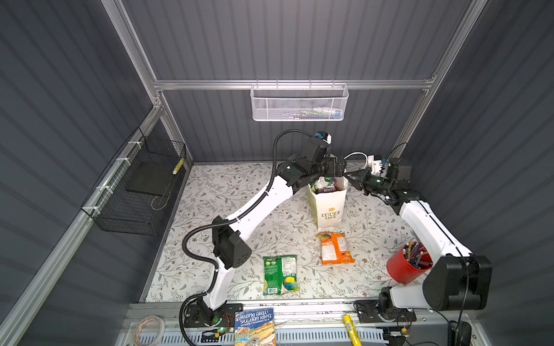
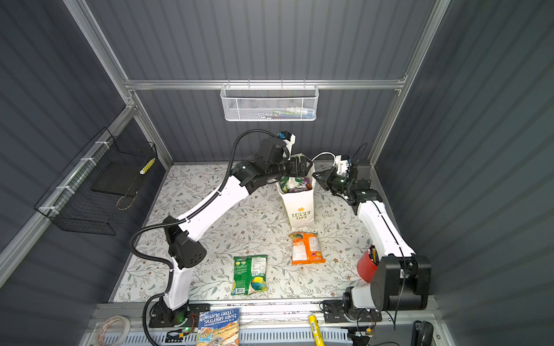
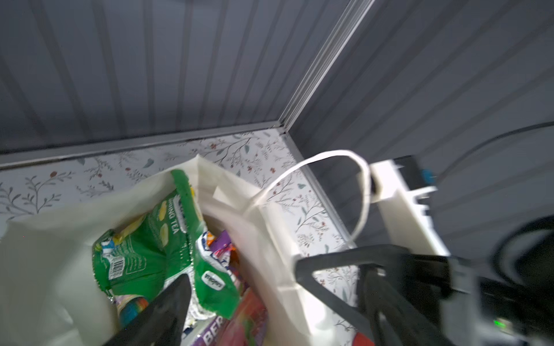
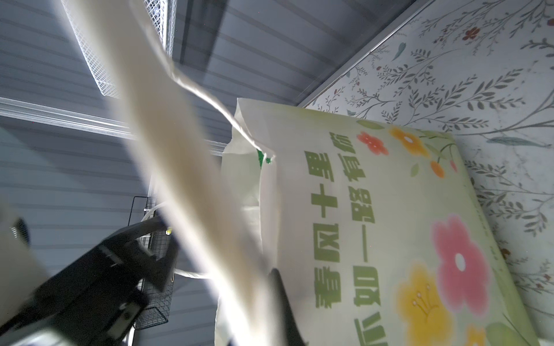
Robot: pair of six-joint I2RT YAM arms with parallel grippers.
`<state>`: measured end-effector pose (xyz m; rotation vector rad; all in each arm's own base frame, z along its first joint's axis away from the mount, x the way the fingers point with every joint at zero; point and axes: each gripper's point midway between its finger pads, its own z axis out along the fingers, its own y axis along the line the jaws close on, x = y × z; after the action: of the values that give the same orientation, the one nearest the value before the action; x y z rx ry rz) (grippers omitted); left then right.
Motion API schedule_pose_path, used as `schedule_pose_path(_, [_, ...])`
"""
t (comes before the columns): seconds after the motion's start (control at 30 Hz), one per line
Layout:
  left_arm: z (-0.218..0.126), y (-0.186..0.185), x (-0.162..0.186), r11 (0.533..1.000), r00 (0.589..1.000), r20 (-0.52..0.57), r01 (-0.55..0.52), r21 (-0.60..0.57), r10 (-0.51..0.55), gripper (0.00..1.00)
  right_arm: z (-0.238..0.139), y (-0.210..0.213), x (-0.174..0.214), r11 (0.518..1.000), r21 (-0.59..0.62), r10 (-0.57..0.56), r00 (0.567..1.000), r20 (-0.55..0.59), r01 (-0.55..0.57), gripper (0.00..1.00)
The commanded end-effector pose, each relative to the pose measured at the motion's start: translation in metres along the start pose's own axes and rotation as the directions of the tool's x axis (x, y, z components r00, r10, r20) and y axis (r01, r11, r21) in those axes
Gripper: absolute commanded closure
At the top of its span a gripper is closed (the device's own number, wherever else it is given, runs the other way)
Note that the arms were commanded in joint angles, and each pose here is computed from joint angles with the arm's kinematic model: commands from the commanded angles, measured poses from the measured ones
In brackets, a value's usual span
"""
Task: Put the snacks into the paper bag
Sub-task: 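Open the left gripper to drop the green bag into the paper bag, then grasp the paper bag rim with the left gripper while the right gripper releases it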
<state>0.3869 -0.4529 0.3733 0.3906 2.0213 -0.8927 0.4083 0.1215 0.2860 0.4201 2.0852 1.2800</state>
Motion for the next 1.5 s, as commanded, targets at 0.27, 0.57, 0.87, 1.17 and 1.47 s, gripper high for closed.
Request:
schedule_pose_path(0.27, [-0.092,0.041,-0.022,0.954,0.992,0.108,-0.024,-0.299,0.058,0.0,-0.015,0.041,-0.008,0.989,-0.107,-0.099,0.994,0.043,0.103,1.0])
schedule_pose_path(0.57, [-0.086,0.088,0.034,0.893,1.0,0.024,0.018,-0.45,-0.008,0.0,-0.016,0.042,-0.007,0.989,-0.109,-0.098,0.994,0.045,0.102,1.0])
schedule_pose_path(0.87, [-0.033,0.103,0.071,0.874,0.994,-0.092,0.006,-0.485,-0.058,0.16,-0.018,0.044,-0.006,0.988,-0.11,-0.103,0.994,0.048,0.108,1.0])
schedule_pose_path(1.17, [0.001,0.106,0.08,0.89,0.986,-0.155,-0.014,-0.455,-0.064,0.86,-0.016,0.04,-0.008,0.989,-0.096,-0.104,0.993,0.053,0.109,1.0])
schedule_pose_path(1.47, [0.008,0.092,0.058,0.936,0.993,-0.115,-0.001,-0.352,-0.042,1.0,-0.011,0.033,-0.011,0.991,-0.068,-0.109,0.993,0.05,0.113,1.0])
